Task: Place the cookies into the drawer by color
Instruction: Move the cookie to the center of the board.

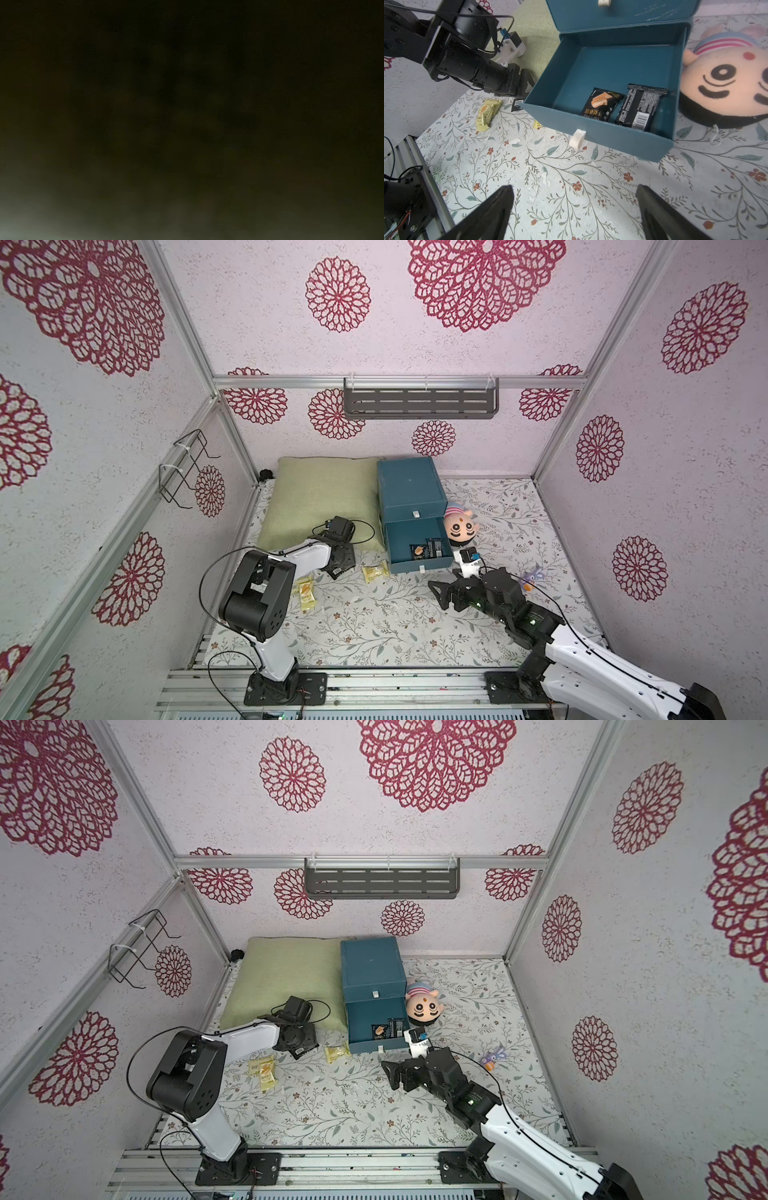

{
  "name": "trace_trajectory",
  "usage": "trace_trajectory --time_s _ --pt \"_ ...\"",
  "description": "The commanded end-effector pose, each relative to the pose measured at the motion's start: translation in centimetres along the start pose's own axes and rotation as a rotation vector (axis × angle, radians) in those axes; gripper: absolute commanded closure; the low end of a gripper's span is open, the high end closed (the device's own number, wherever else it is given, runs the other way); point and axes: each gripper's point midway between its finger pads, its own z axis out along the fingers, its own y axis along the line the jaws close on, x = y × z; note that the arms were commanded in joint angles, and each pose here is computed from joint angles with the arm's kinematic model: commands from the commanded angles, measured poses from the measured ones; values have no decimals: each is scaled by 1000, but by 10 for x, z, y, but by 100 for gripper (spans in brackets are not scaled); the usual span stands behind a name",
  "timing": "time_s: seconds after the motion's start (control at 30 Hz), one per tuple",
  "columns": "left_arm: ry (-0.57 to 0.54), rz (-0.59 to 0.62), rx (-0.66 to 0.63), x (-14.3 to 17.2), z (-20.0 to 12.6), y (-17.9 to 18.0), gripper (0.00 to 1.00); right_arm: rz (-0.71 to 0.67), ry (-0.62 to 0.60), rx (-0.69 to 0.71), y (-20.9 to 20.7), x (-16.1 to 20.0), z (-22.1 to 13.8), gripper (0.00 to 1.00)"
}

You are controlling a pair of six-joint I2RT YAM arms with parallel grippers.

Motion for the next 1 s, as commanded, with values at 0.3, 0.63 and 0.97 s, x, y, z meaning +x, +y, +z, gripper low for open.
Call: trace_trajectory --time_s 0.3,0.63,0.97 --pt "56 7 -32 51 -3 12 56 12 -23 -10 1 -5 -1 2" --pt "92 -55 35 108 -25 11 55 28 -21 -23 2 -1 -2 2" --pt "134 -84 214 159 -50 -24 53 44 -18 -53 7 1 1 2"
